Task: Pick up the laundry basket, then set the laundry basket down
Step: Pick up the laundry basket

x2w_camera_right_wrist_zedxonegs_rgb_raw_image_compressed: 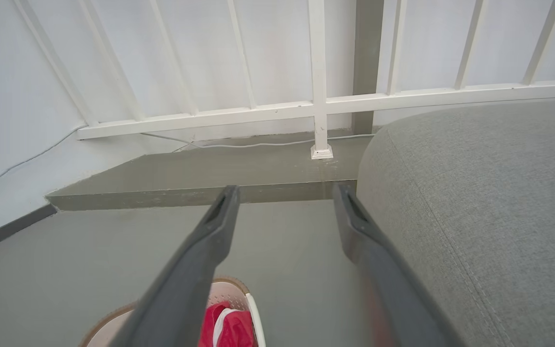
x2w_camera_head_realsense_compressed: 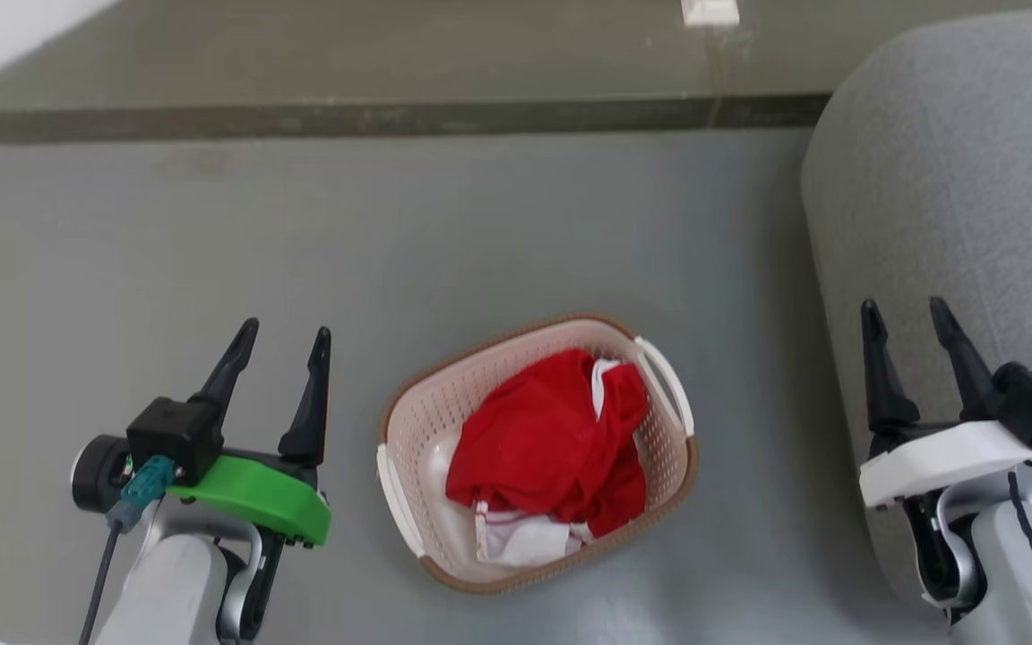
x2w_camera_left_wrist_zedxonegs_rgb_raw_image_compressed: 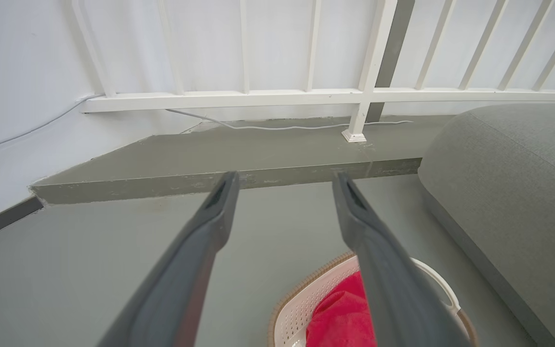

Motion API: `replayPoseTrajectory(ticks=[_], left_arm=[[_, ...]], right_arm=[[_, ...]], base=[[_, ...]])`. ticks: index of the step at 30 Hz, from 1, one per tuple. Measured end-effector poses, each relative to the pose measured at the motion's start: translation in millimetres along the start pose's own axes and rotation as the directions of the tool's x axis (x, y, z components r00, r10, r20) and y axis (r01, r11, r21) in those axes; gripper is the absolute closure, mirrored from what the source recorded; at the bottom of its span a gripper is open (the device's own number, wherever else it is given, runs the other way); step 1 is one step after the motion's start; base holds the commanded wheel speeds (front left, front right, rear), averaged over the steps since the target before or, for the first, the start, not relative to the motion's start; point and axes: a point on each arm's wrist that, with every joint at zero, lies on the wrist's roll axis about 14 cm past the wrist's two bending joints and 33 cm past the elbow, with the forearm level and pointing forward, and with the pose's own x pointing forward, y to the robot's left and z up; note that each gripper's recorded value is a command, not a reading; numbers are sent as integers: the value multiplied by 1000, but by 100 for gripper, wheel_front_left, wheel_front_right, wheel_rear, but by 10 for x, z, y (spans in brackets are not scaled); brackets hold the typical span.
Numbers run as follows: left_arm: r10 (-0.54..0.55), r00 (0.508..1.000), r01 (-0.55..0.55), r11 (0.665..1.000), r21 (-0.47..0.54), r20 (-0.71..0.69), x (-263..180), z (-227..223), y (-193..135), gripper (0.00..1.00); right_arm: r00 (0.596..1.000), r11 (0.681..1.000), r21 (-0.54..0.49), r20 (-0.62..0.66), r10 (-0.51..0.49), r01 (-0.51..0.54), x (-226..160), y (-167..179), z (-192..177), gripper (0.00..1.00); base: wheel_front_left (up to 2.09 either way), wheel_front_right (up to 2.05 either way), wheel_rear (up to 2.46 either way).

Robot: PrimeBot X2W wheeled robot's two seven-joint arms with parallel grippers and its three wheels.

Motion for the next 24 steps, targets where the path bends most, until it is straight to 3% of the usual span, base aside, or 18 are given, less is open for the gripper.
replayPoseTrajectory(ticks=[13,24], left_arm=[[14,975,-31,997,-75,-220,135,-780,121,0],[-7,856,-91,982,-164,-517,106,-1694,208,0]], right_arm=[[998,1000,18,-60,-18,19,317,-60,-304,0],[993,998,38,-111,-37,42,566,-100,-620,0]], base=[[0,0,0],[0,0,0]])
